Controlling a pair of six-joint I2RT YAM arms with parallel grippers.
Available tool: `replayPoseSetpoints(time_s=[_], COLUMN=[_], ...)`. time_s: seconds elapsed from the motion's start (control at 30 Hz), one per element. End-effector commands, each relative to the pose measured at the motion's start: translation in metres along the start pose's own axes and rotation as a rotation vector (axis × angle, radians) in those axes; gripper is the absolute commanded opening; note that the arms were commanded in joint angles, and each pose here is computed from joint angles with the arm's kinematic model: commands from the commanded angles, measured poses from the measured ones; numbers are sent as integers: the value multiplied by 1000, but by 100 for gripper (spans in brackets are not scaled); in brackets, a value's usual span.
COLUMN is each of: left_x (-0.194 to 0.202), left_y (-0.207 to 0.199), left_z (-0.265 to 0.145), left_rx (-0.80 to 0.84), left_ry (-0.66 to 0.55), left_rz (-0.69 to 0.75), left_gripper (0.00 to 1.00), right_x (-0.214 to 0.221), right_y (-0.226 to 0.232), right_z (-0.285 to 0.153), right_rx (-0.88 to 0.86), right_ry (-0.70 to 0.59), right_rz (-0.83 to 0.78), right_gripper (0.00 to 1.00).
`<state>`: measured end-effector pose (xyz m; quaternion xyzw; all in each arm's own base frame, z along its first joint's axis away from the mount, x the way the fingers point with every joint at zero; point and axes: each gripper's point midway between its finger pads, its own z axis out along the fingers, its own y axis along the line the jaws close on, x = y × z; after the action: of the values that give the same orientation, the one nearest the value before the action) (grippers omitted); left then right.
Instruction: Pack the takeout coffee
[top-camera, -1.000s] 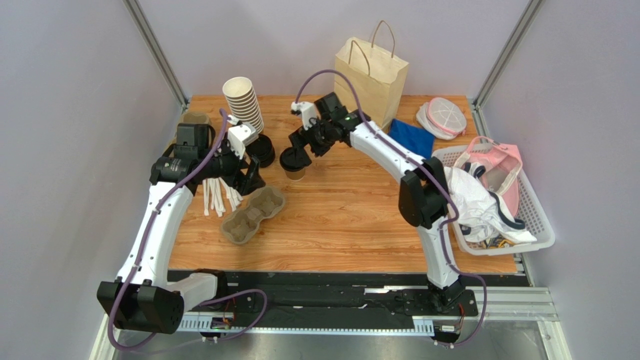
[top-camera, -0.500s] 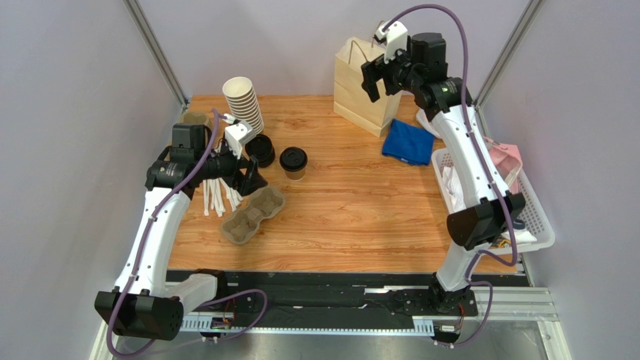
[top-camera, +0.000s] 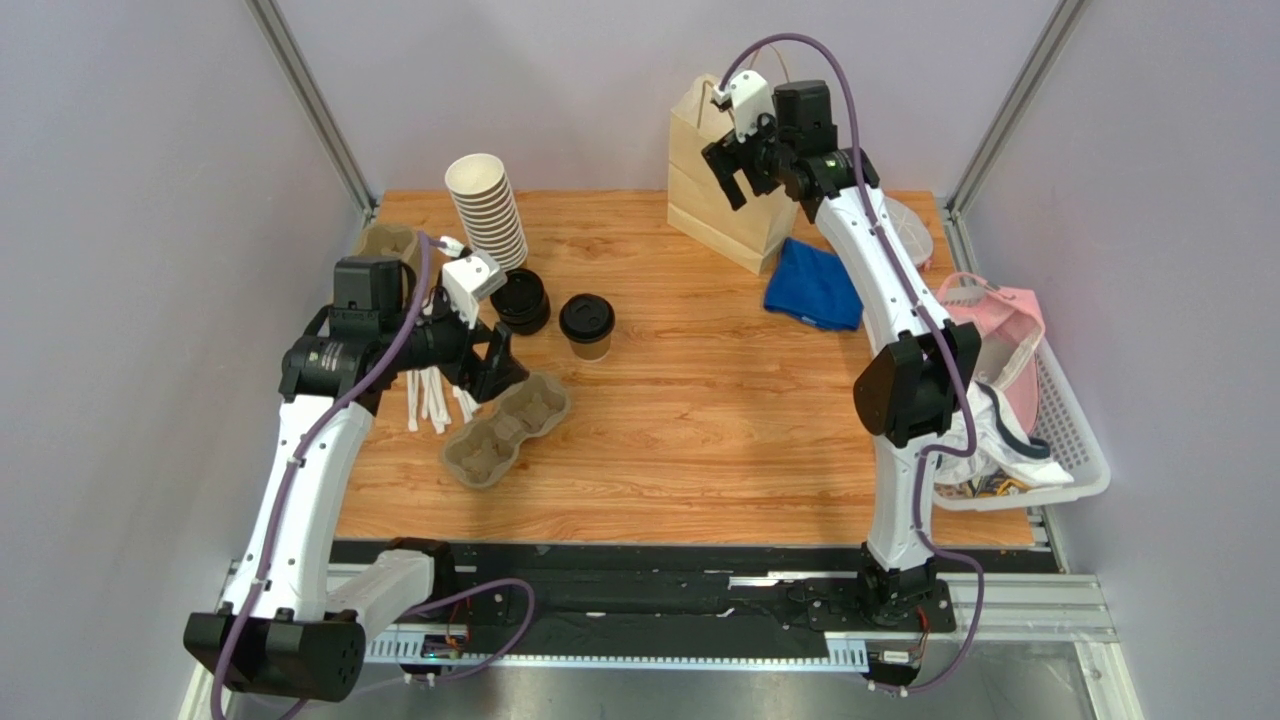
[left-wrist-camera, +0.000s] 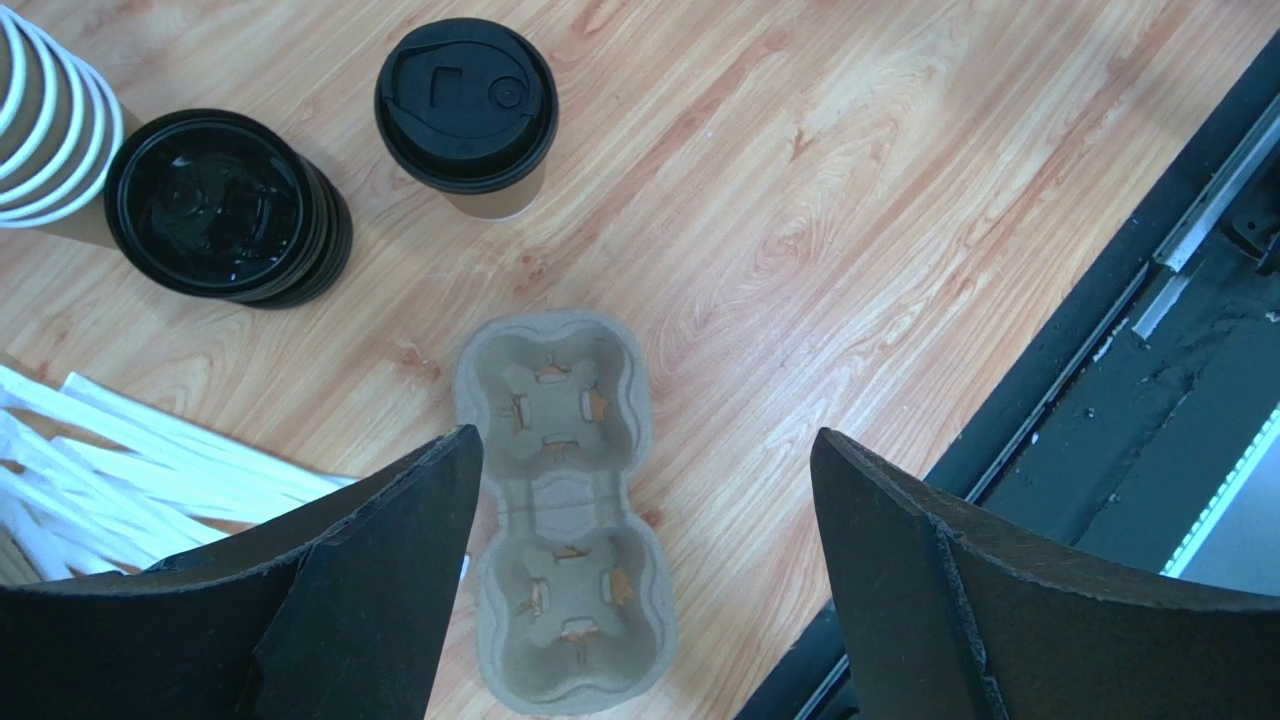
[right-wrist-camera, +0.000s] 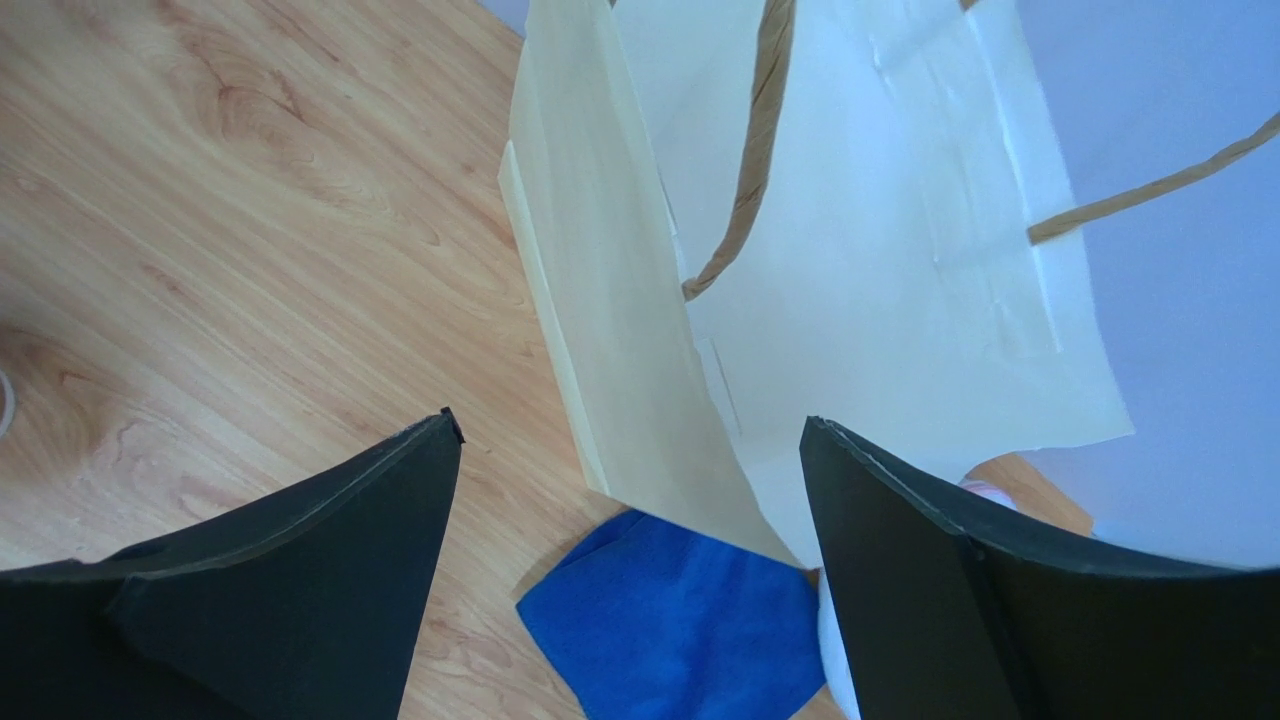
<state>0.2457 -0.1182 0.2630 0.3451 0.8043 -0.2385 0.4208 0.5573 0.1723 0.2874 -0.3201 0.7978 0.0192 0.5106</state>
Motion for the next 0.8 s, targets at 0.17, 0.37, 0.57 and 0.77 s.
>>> replayPoseSetpoints(time_s=[0.17, 0.37, 0.57, 0.77], left_x=[-2, -8, -18, -36], left_y=[2, 7, 11, 16], left_z=[-8, -13, -15, -26], left_rx=[-42, -83, -105, -162], left_ry=[-20, -36, -63, -106], left_rz=[45, 73, 83, 97], left_gripper=[89, 88, 88, 88], right_x=[-19, -17, -62, -112], right_y=[-20, -17, -21, 2], right_z=[10, 9, -36, -116], right_rx=[62, 37, 57, 45], right_ry=[-67, -48, -151, -268], right_rz=[-116, -153, -167, -208], right_gripper=[67, 33, 0, 0])
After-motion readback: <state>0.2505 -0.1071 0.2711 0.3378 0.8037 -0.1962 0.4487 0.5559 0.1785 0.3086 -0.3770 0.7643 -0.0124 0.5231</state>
